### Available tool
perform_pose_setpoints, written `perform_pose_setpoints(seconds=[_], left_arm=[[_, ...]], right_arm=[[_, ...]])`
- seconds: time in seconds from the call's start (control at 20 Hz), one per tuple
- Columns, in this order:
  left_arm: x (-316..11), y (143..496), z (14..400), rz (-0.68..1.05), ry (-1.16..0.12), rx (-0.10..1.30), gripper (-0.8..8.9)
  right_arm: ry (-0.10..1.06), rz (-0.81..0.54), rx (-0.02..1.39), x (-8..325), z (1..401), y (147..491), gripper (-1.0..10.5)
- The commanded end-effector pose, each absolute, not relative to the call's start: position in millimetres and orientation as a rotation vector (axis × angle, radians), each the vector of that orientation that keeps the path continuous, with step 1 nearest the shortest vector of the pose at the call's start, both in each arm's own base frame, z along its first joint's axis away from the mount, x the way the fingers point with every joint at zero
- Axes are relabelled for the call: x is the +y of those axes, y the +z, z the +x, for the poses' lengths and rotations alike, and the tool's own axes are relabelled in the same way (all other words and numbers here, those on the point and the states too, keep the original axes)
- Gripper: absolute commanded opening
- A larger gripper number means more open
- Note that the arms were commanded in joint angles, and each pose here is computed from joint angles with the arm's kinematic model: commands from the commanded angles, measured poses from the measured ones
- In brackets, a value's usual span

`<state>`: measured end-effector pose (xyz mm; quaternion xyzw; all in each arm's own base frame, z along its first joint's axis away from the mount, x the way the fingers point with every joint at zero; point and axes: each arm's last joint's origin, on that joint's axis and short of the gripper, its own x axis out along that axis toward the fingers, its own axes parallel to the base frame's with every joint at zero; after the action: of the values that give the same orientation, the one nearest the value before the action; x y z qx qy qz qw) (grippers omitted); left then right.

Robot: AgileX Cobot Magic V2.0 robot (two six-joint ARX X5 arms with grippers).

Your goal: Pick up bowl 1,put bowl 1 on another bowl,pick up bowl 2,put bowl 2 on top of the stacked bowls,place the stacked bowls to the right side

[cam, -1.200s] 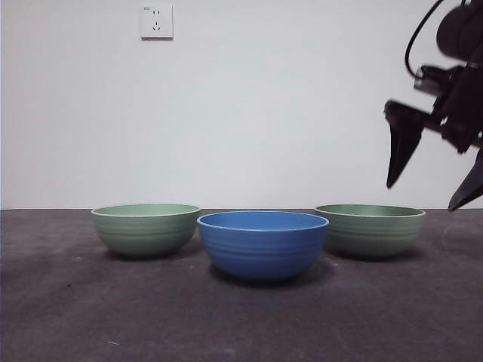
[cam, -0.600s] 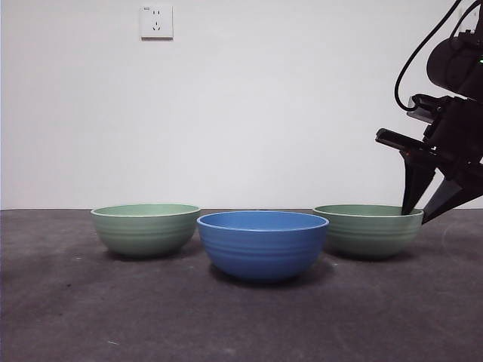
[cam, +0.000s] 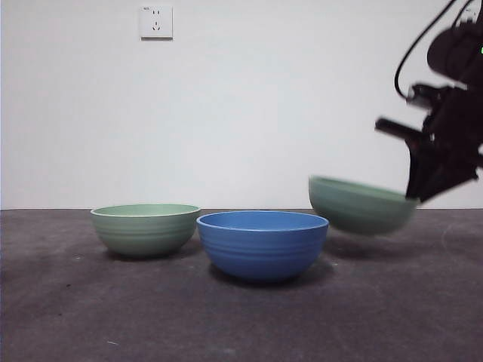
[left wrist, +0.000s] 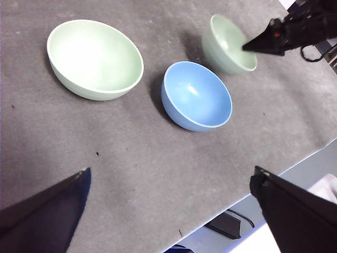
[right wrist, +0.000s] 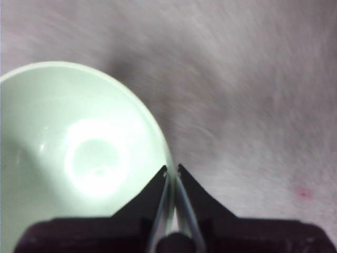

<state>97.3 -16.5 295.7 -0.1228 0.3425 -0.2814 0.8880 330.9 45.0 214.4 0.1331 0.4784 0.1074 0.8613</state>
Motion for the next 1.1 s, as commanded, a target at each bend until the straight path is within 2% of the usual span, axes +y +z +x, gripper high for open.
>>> perform_pose_setpoints(seconds=[0.05,0.25,0.4,0.75,1.1], left_arm=[[-16.5,296.9,97.2,-0.252,-0.588,0.705,5.96],[-16.5,296.9,97.1,-0.251,-0.587,0.706,5.96],[-16.5,296.8,97.1,-0.250,-0.589,0.706,5.95],[-16.6,296.4,96.7,-0.251,-0.589,0.712,5.95],[-17.7,296.4,96.6,-0.247,-0.599,0.714,5.95]], right_arm=[[0.281,0.266,0.921,55.6,317.5,244.6,-0.1],[0.414,0.160,0.928,92.3,298.9,276.1,-0.1],[0.465,0.084,0.918,125.0,289.8,279.3,-0.1],[0.457,-0.042,1.035,165.3,291.3,239.9,-0.1],[0.432,-0.080,1.114,172.9,298.2,213.3,-0.1]])
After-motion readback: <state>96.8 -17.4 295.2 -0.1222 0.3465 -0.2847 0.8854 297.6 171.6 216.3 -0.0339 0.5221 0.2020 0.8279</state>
